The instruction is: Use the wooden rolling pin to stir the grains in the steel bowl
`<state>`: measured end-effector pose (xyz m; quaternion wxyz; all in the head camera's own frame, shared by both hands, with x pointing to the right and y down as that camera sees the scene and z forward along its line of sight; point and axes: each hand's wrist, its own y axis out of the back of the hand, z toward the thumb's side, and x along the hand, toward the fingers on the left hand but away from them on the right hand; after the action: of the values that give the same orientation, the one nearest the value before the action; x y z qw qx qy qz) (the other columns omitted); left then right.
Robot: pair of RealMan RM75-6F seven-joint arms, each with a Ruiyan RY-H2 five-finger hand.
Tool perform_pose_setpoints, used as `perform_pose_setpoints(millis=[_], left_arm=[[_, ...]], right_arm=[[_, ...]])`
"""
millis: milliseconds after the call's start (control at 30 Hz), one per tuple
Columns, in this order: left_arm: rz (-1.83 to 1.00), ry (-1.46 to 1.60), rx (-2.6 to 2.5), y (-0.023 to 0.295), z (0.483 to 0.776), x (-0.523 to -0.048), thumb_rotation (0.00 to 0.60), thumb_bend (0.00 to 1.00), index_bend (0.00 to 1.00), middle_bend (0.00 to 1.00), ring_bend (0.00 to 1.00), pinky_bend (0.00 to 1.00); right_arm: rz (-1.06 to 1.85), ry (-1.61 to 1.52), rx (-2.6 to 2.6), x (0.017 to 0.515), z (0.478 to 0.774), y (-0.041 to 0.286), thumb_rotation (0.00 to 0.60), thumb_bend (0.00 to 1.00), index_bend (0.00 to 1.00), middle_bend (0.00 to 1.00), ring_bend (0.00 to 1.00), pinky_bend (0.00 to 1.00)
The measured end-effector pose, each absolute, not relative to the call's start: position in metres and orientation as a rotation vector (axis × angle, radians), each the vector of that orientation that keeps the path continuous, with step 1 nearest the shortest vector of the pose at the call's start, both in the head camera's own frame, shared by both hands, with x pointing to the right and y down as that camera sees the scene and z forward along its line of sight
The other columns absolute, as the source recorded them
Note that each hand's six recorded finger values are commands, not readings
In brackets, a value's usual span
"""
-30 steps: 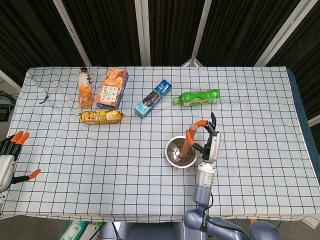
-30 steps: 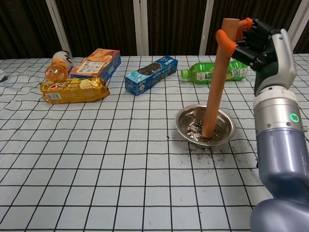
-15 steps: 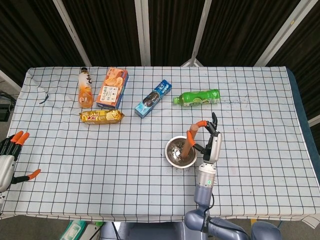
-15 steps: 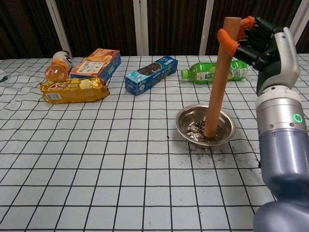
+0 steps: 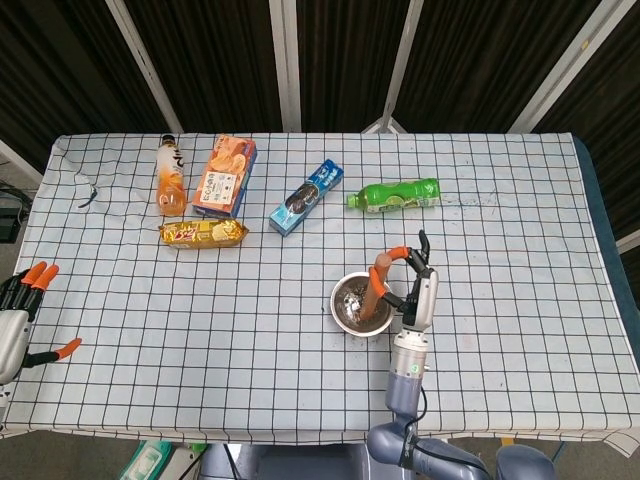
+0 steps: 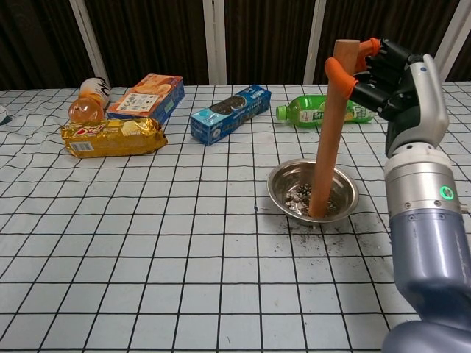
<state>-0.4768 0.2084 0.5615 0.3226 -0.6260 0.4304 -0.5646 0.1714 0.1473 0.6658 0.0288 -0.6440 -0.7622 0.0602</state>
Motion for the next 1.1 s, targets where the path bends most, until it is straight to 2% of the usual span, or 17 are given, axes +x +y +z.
perform_pose_setpoints(millis=[633, 833, 1100], left_arm=[[-1.479, 1.132, -1.644, 0.208, 0.561, -0.477, 0.600, 0.02, 0.00, 0.00, 0.00, 0.00], [-1.476, 1.129, -1.645, 0.209, 0.562, -0.477, 0.600, 0.02, 0.00, 0.00, 0.00, 0.00], [-1.468, 1.128, -1.642, 0.209, 0.560, -0.477, 0.600, 0.02, 0.00, 0.00, 0.00, 0.00]], right_arm=[[0.163, -2.326, -1.993, 0.169, 0.661, 0.145, 0.600, 0.48, 0.84, 0.66, 0.52, 0.00], [0.070, -2.326, -1.971, 0.170, 0.639, 0.131, 0.600, 0.49, 0.86, 0.68, 0.53, 0.00], [-0.012, -2.265, -1.938, 0.180, 0.594, 0.108, 0.600, 0.49, 0.86, 0.68, 0.53, 0.00]])
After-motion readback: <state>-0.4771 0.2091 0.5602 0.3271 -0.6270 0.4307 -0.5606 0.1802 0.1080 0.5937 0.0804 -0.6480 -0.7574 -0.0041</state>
